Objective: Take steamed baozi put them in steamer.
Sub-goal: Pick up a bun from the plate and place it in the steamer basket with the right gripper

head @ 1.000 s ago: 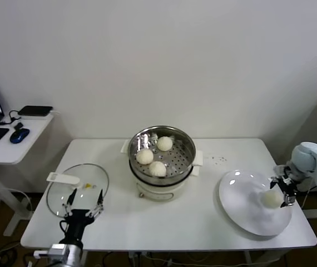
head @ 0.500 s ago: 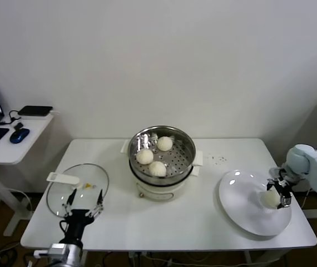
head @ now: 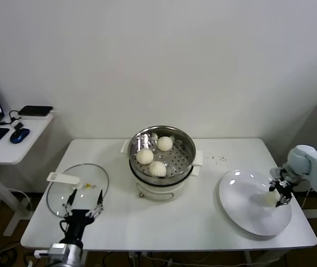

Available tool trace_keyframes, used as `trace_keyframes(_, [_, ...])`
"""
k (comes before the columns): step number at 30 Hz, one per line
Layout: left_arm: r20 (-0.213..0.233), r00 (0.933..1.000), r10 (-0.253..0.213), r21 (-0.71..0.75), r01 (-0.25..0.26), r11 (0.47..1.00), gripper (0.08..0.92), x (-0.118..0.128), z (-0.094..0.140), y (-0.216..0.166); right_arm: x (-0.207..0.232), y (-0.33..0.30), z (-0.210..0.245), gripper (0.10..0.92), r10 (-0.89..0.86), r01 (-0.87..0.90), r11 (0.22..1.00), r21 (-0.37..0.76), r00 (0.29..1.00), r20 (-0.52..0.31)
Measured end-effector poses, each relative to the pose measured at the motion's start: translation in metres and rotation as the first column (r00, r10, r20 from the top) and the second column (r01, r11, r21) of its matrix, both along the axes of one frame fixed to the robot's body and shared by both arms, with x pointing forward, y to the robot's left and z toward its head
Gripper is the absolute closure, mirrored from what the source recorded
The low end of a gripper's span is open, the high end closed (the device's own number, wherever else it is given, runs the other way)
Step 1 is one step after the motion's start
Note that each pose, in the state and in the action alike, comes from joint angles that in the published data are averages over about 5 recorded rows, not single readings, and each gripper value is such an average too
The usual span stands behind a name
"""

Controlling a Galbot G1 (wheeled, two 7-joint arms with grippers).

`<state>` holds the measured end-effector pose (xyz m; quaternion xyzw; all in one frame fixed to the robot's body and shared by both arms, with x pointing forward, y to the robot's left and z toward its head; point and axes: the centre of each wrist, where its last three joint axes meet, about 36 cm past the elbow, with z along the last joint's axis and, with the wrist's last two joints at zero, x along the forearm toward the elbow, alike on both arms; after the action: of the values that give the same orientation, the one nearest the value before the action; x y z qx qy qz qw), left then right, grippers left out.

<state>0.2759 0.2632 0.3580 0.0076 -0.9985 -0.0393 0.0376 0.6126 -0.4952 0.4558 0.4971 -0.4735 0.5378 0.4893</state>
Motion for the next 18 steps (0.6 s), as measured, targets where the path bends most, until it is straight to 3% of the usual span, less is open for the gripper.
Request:
trace_keyframes(9, [0.002, 1.0, 0.001, 0.001, -0.001, 1.0, 0.177, 0.001, 0.0, 0.001, 0.009, 0.006, 0.021, 0.428, -0.03, 0.029, 0.999, 0.039, 0.999, 0.02])
trace_keyframes(18, [0.008, 1.0, -0.004, -0.004, 0.004, 1.0, 0.177, 0.001, 0.001, -0.002, 0.04, 0.038, 0.077, 0.428, -0.058, 0.051, 0.993, 0.109, 0.996, 0.064])
